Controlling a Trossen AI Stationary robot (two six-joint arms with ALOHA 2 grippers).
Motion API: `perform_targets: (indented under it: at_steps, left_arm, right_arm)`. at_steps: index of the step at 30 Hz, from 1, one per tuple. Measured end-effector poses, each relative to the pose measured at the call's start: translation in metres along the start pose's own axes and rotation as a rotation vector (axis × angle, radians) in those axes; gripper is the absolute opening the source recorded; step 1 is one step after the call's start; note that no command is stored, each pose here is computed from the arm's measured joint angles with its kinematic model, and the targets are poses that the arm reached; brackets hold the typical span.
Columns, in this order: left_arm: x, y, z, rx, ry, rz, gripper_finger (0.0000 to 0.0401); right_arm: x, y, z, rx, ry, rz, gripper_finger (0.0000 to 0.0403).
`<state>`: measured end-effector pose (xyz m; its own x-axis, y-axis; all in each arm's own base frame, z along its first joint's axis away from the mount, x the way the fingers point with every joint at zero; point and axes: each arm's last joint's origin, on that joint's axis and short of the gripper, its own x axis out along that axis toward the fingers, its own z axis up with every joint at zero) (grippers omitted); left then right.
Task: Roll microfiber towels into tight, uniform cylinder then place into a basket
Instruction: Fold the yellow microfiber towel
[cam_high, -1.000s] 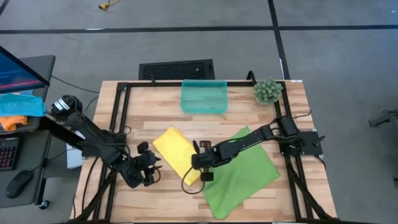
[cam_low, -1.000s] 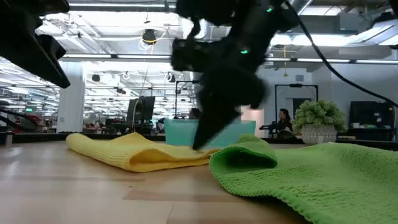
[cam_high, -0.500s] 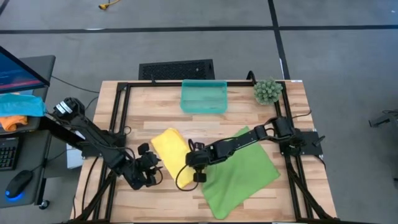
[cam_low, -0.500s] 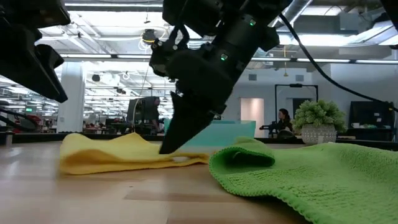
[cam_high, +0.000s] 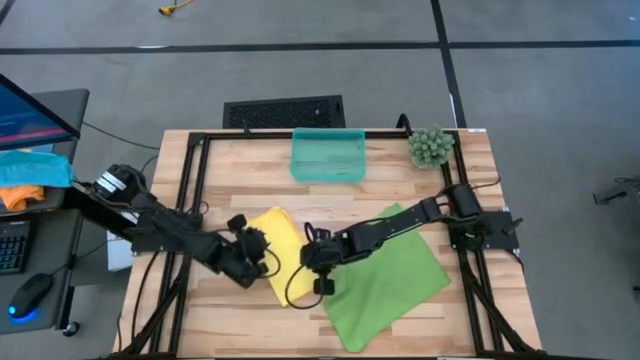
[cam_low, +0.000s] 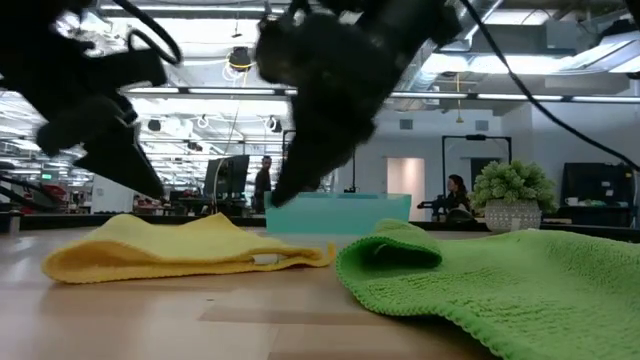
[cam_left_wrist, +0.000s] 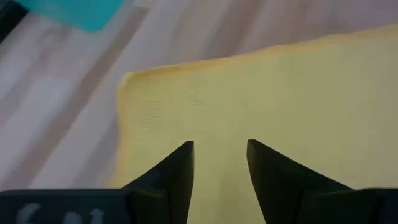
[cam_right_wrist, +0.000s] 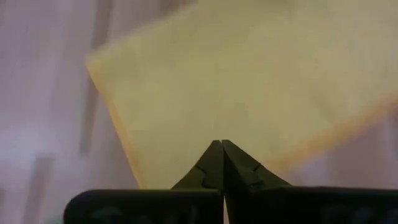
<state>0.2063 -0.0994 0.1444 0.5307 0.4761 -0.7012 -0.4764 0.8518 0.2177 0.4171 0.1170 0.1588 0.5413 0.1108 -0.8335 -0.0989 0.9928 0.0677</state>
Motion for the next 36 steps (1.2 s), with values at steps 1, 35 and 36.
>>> perform_targets:
  at_steps: [1,35,36]
  left_arm:
    - [0.003,0.003,0.002,0.004,0.007,0.012,0.0141]
    - [0.078,0.061,0.024,-0.130,0.192,-0.116,0.0141]
    - [0.081,0.061,0.026,-0.131,0.189,-0.124,0.0141]
  right_arm:
    - [-0.006,0.003,-0.001,-0.009,0.014,-0.026,0.0011]
    - [-0.081,0.037,-0.019,-0.045,0.060,-0.423,0.0016]
    - [-0.081,0.037,-0.019,-0.045,0.061,-0.424,0.0017]
